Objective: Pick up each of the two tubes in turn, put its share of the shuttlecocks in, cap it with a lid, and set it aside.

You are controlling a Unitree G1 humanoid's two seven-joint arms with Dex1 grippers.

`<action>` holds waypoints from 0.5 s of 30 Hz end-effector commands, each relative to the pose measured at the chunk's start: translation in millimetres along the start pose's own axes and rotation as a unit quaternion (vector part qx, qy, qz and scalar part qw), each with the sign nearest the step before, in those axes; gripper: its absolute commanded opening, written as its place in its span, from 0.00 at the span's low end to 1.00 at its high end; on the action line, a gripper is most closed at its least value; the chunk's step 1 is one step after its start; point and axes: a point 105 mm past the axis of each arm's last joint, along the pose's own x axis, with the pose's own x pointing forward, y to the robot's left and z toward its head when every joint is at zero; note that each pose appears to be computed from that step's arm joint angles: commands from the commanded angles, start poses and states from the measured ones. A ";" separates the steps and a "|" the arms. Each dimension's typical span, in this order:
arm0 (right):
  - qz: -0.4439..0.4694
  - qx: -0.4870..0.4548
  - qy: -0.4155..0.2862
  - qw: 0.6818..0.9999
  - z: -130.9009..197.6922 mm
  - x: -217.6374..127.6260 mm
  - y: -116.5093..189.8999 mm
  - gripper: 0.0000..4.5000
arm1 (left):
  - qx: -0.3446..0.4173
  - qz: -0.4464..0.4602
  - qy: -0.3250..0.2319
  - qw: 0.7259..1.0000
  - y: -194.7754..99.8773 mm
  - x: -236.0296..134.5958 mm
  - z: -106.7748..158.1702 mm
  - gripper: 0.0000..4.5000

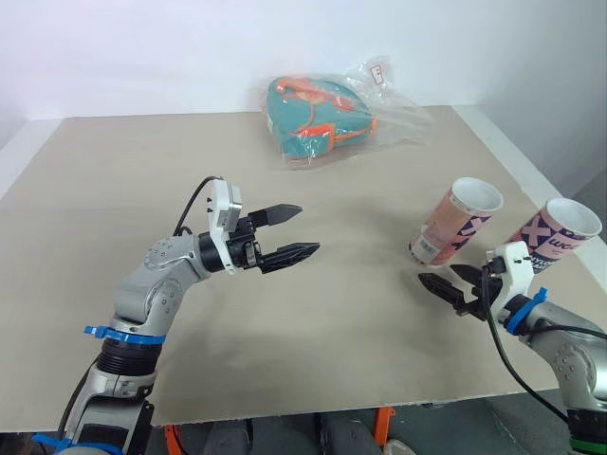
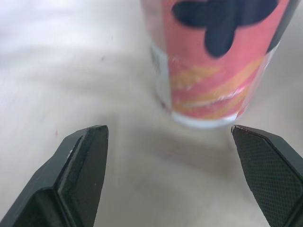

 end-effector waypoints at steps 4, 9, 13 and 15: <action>0.128 -0.058 -0.013 0.990 17.4 -12.9 49.8 0.99 | -0.056 0.029 0.136 0.989 -5.9 -49.4 -43.7 1.00; 0.241 -0.061 -0.038 0.968 26.9 -0.5 103.4 0.99 | -0.093 0.129 0.173 0.972 2.0 -95.0 -59.6 1.00; 0.278 -0.058 -0.040 0.958 21.5 12.5 128.3 0.99 | -0.081 0.183 0.182 0.963 8.6 -104.7 -67.0 1.00; 0.281 -0.054 -0.043 0.957 20.6 17.8 131.3 0.99 | -0.080 0.191 0.171 0.963 8.5 -103.9 -67.2 1.00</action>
